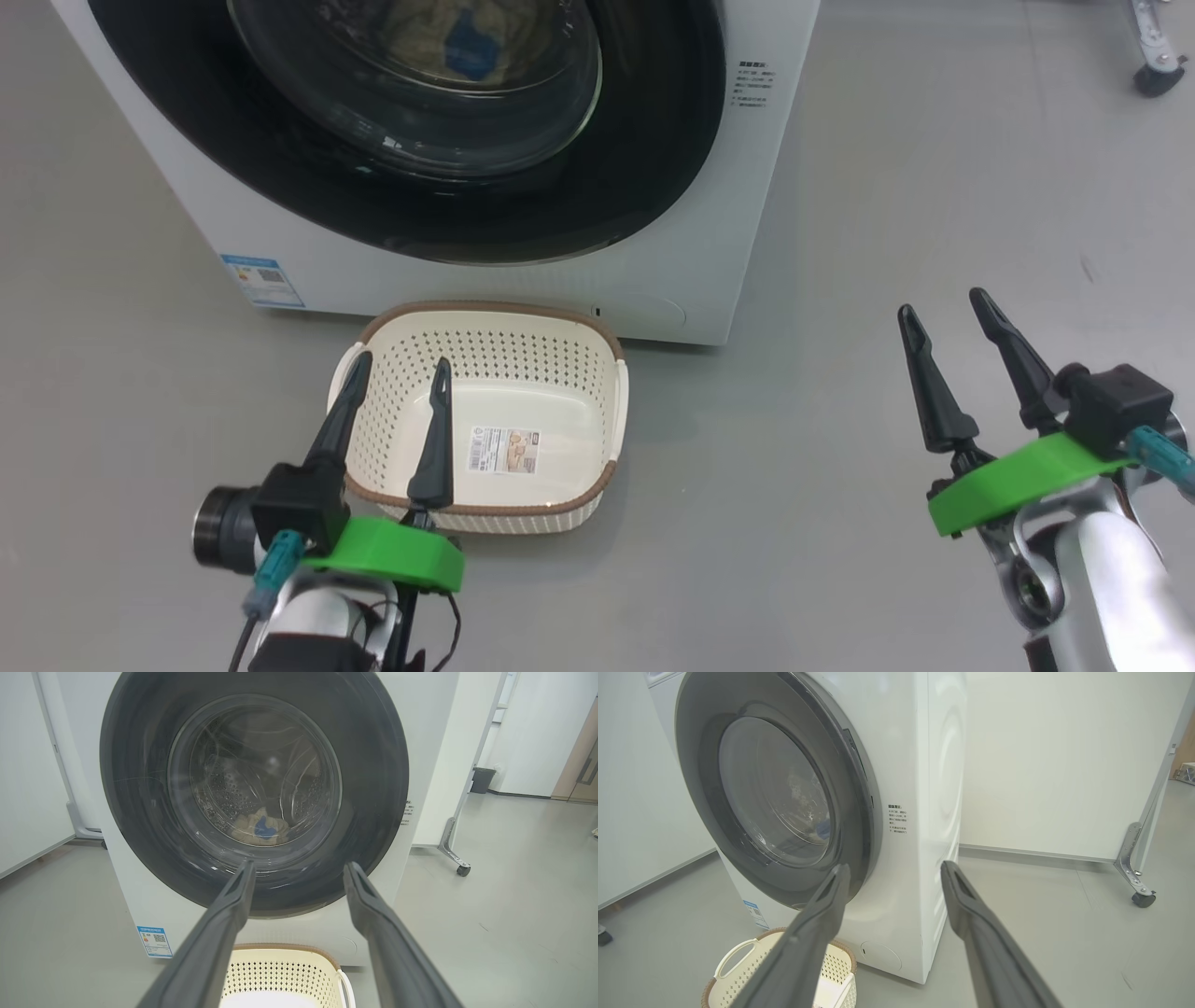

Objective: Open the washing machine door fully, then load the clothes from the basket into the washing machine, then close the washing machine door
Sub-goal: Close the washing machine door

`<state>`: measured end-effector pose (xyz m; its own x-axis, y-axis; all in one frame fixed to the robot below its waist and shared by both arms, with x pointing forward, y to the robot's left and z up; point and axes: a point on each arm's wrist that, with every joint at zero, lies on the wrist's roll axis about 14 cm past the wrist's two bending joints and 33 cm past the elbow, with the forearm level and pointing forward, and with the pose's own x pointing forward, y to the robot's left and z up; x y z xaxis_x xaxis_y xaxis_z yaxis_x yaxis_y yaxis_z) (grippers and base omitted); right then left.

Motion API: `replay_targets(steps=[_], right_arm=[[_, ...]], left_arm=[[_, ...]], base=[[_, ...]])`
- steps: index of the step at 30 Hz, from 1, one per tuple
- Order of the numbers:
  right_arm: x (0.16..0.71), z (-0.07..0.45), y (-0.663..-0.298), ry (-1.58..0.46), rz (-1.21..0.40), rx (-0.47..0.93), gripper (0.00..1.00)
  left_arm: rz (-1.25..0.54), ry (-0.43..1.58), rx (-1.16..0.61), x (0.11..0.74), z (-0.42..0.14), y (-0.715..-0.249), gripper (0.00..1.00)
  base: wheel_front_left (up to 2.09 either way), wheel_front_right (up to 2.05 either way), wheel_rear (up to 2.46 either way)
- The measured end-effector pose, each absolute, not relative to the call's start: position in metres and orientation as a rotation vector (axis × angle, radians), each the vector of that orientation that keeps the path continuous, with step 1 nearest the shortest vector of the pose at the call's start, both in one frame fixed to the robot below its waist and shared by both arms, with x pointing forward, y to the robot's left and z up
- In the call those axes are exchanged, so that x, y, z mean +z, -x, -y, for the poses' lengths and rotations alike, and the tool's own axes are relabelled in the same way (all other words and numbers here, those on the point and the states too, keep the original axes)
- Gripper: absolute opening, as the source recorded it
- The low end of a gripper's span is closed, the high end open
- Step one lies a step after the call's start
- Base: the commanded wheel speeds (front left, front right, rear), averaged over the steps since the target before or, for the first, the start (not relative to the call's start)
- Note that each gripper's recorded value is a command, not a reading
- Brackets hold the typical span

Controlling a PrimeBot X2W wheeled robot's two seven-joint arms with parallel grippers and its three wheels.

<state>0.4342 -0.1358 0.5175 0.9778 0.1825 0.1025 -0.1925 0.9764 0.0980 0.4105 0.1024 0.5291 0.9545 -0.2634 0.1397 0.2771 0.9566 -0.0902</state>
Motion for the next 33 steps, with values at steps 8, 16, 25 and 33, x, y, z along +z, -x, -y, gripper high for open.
replay_targets(steps=[8, 16, 25, 33], right_arm=[[0.513, 0.163, -0.402, -0.108, 0.063, 0.113, 1.0], [0.512, 0.183, -0.376, -0.14, 0.055, 0.05, 1.0], [0.513, 0.193, -0.364, -0.153, 0.053, 0.021, 1.0], [0.512, 0.196, -0.36, -0.157, 0.045, 0.011, 1.0]], left_arm=[[0.138, 0.11, -0.294, 0.533, -0.096, -0.41, 1.0], [0.122, 0.118, -0.294, 0.528, -0.096, -0.403, 1.0], [0.124, 0.112, -0.292, 0.529, -0.098, -0.403, 1.0], [0.124, 0.112, -0.294, 0.529, -0.098, -0.403, 1.0]], base=[[0.0, 0.0, 0.0], [0.0, 0.0, 0.0], [0.0, 0.0, 0.0], [0.0, 0.0, 0.0]])
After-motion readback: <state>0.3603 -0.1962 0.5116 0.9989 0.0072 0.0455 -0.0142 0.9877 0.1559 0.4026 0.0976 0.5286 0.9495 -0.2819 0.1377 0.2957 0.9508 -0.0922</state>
